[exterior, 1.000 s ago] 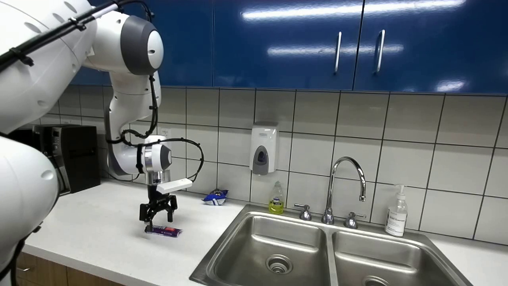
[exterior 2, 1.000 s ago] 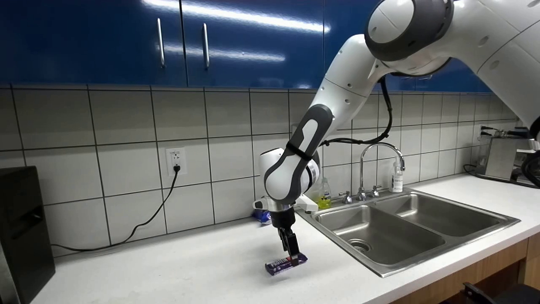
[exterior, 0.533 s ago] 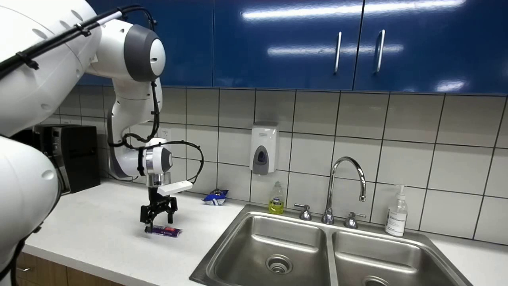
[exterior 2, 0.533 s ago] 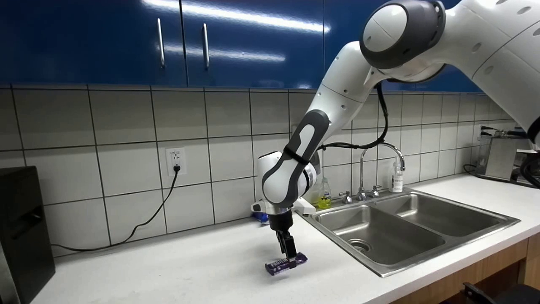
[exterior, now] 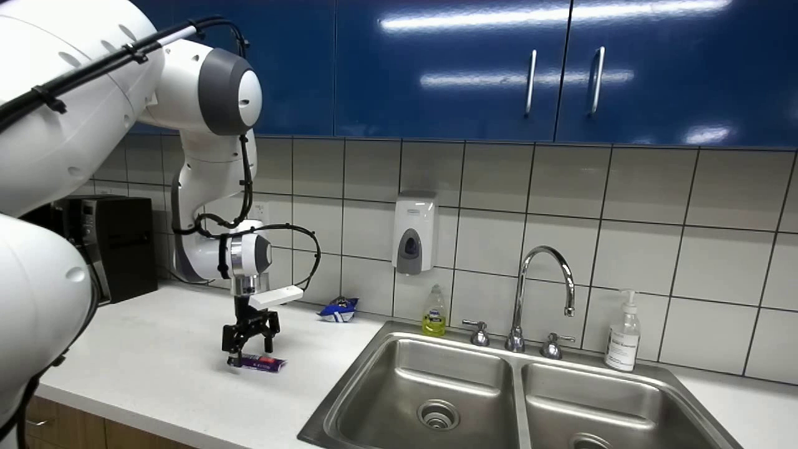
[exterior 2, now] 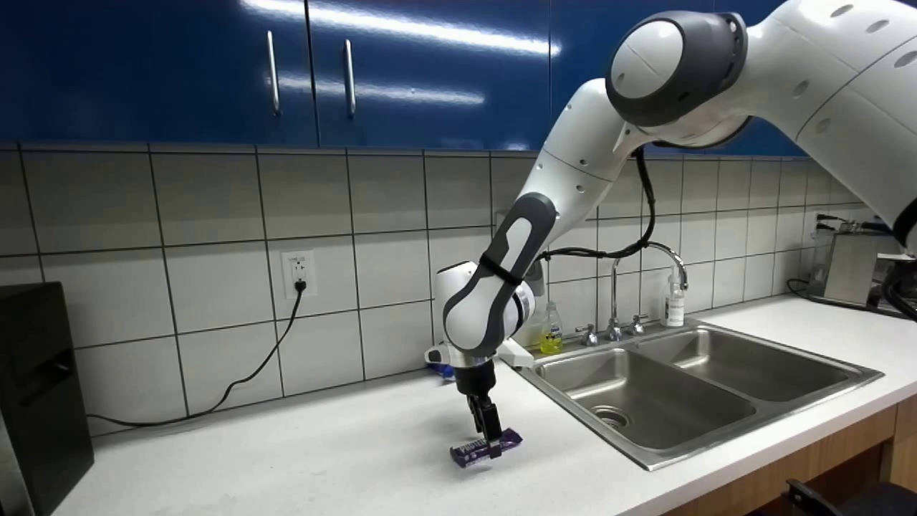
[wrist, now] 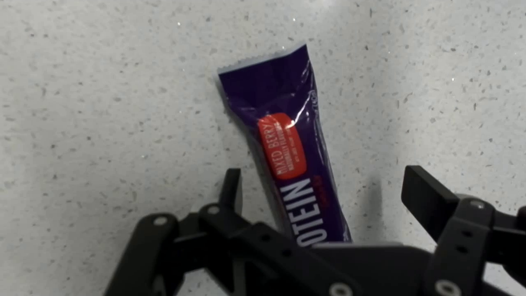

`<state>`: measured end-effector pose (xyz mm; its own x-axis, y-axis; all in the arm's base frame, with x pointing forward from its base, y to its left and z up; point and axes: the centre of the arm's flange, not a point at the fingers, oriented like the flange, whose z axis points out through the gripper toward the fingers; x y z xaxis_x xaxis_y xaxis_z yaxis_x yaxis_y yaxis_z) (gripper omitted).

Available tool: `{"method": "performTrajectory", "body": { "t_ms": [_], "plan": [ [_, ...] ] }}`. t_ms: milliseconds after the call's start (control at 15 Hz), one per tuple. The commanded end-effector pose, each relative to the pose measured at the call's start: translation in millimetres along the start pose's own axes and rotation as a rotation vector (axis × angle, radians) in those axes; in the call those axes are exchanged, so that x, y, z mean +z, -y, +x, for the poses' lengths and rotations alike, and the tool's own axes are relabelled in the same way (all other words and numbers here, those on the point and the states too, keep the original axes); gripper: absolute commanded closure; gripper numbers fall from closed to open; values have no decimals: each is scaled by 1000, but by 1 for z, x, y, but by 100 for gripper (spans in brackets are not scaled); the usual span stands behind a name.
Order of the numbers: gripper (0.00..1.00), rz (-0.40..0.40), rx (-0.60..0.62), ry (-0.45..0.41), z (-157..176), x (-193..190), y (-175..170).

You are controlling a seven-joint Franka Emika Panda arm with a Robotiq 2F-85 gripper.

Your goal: Put the purple snack in the sink.

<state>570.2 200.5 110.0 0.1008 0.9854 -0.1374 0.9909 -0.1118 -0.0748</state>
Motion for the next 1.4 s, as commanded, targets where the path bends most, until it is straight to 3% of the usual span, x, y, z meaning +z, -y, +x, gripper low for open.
{"method": "performTrajectory", "body": {
  "t_ms": [0,667,867,933,1333],
  "plan": [
    [0,-2,-19,28,3,-1,-7],
    [0,5,-22,34,4,4,-9],
    [15,11,-20,37,3,5,-9],
    [31,12,-20,39,3,6,-9],
    [78,19,-17,45,2,6,-12]
  ]
}}
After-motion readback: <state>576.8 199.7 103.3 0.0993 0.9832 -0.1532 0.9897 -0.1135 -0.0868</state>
